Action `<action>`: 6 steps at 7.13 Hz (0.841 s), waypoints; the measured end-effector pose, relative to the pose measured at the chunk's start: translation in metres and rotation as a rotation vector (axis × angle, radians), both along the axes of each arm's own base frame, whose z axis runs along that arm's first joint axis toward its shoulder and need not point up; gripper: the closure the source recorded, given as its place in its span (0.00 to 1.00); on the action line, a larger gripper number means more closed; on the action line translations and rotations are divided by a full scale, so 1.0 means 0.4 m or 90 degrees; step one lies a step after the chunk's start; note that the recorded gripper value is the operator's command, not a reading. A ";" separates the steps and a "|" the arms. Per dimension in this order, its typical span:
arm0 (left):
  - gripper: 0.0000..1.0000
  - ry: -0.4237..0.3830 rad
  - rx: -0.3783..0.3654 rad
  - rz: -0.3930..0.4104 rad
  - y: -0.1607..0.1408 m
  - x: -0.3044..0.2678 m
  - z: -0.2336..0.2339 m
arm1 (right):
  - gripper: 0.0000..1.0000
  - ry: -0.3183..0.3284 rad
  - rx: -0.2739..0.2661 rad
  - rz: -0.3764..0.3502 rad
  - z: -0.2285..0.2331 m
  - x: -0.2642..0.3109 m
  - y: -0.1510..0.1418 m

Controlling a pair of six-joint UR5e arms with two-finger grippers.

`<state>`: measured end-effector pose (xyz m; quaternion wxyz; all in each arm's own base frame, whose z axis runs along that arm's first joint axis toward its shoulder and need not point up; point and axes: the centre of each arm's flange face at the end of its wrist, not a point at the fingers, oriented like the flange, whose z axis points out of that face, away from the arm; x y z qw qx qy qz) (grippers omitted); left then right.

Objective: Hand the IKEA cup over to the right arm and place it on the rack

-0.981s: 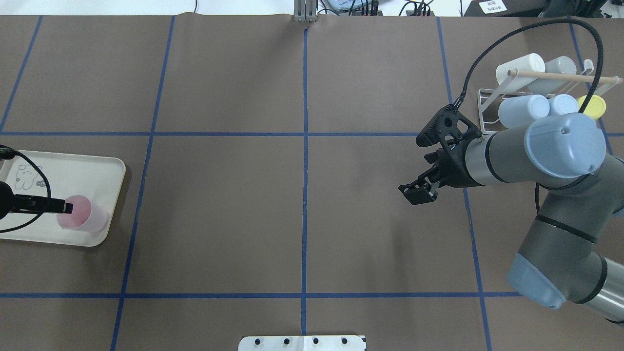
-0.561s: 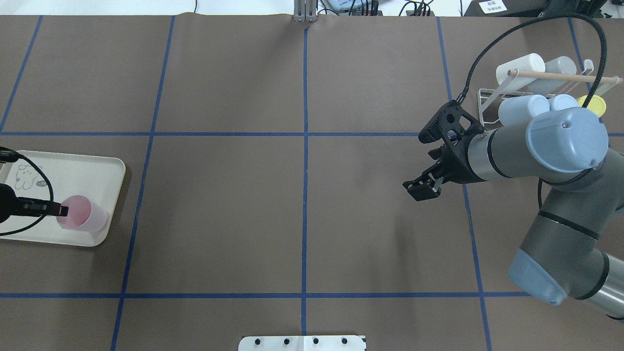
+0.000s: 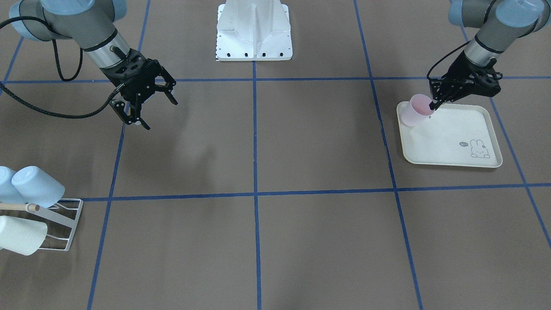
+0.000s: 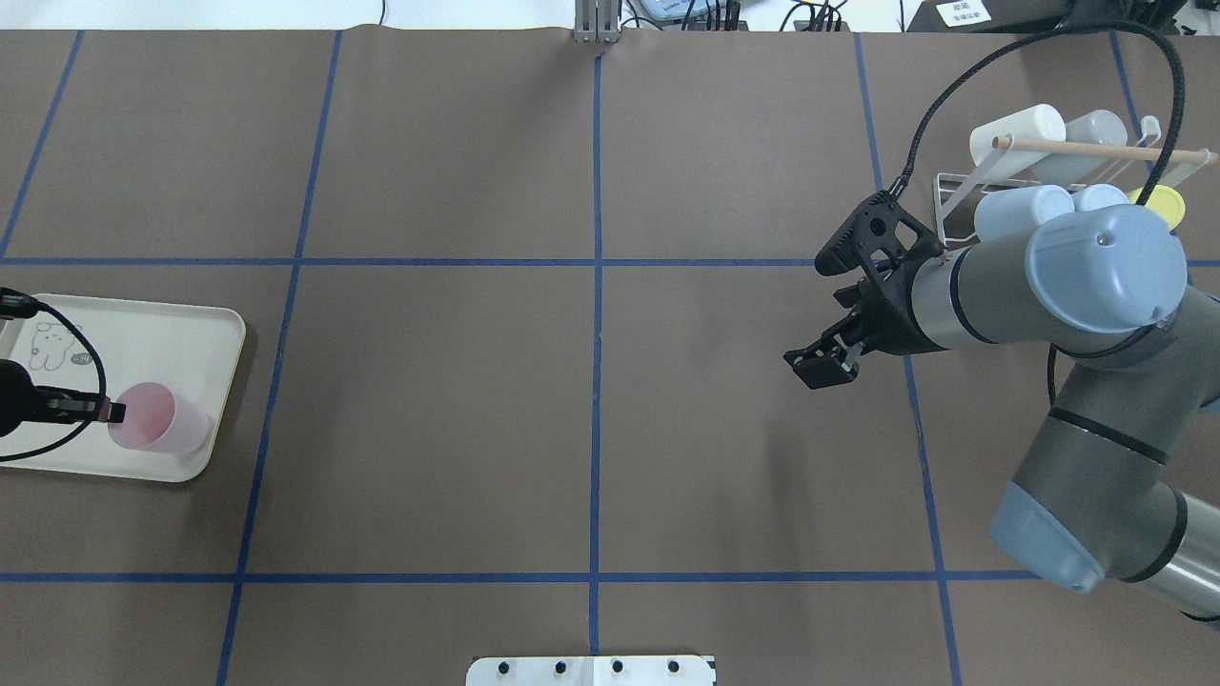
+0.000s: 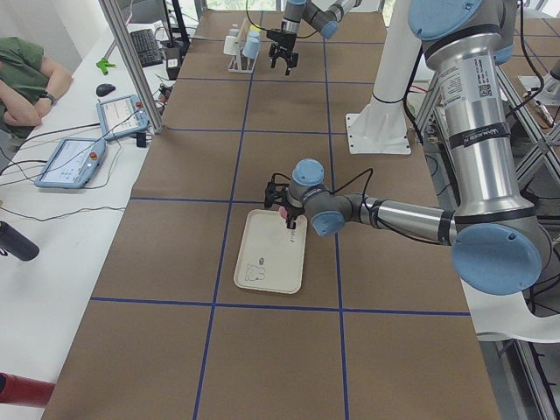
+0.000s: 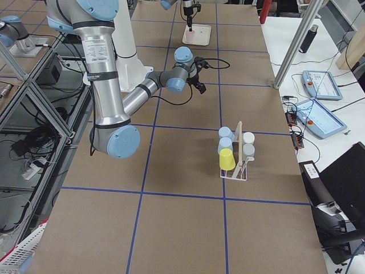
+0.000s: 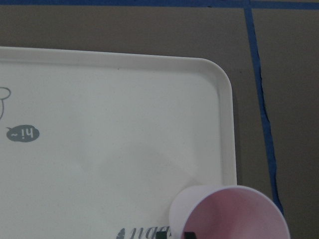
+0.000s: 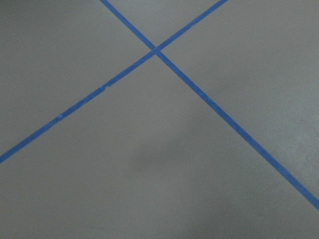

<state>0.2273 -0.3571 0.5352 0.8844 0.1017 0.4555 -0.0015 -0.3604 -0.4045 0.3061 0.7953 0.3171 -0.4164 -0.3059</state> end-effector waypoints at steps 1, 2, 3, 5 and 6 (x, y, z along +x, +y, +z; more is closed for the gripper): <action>1.00 -0.001 0.003 -0.003 -0.003 -0.002 -0.001 | 0.00 -0.001 0.001 0.000 -0.002 -0.001 -0.001; 1.00 -0.002 0.011 -0.004 -0.010 -0.011 -0.003 | 0.00 -0.002 0.001 0.000 -0.004 -0.001 -0.001; 1.00 -0.002 0.022 -0.011 -0.025 -0.038 -0.007 | 0.00 -0.004 0.003 0.000 -0.010 -0.004 -0.003; 1.00 0.020 0.030 -0.030 -0.067 -0.101 -0.036 | 0.01 -0.014 0.014 0.002 -0.038 -0.016 -0.006; 1.00 0.043 0.029 -0.038 -0.090 -0.102 -0.071 | 0.01 -0.017 0.026 0.012 -0.057 -0.029 -0.010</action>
